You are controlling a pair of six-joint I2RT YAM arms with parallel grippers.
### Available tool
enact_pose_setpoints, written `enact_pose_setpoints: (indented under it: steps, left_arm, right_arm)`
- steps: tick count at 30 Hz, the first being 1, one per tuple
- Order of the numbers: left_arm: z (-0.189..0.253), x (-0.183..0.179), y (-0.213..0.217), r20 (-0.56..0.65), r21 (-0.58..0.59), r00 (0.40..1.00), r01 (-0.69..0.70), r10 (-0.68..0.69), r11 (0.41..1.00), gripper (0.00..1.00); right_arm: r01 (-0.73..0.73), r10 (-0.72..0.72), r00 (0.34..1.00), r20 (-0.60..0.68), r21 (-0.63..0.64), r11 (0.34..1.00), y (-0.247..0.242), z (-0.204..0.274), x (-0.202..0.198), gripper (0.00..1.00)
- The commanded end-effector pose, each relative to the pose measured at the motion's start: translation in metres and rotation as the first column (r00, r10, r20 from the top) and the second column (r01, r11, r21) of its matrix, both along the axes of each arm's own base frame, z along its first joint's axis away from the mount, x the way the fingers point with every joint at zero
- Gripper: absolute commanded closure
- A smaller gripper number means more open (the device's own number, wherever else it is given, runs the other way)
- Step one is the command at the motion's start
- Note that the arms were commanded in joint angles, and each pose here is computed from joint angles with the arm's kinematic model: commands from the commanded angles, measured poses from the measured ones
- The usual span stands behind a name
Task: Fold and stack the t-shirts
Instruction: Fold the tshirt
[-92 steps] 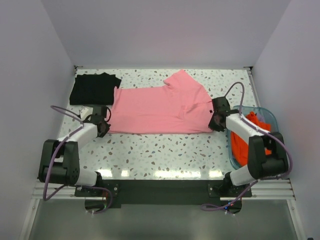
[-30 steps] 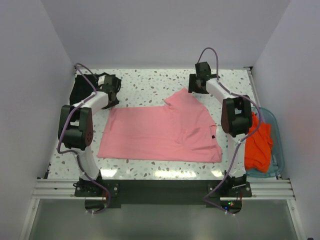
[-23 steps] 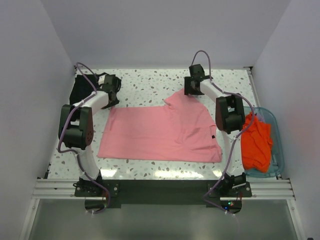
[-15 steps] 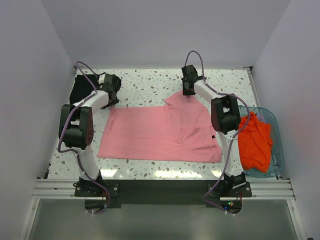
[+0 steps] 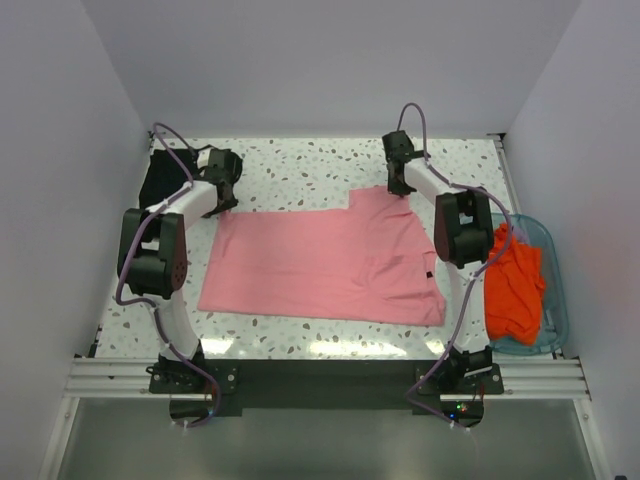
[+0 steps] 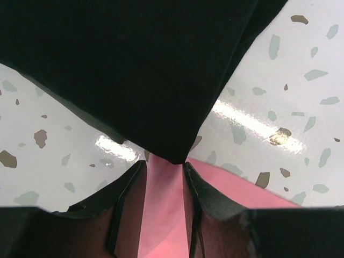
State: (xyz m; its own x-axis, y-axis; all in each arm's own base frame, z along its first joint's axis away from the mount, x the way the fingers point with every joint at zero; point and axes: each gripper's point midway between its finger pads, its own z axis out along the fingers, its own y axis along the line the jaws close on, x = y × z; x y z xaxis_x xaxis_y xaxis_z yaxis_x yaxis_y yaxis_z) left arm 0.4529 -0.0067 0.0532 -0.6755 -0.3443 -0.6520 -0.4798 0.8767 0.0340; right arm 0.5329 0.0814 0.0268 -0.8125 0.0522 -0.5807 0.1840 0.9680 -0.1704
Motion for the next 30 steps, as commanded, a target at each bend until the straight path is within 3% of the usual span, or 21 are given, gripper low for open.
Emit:
enact_pose_setpoints:
  steps: [1,18,30]
  left_arm:
    - [0.010,0.011,-0.003,0.027,0.001,0.999,0.024,-0.024,1.000,0.63]
    - [-0.007,0.025,-0.008,-0.026,-0.006,0.999,0.021,-0.021,1.000,0.64]
    - [-0.025,0.005,-0.002,-0.080,0.003,0.995,-0.055,0.055,0.998,0.66]
  right_arm:
    - [0.069,-0.068,0.998,0.016,-0.035,0.997,-0.024,0.026,-0.010,1.00]
    - [0.110,-0.110,0.994,0.012,-0.017,0.994,-0.045,0.029,-0.022,1.00]
    - [0.125,-0.125,0.992,-0.001,-0.005,0.992,-0.051,0.025,-0.026,1.00]
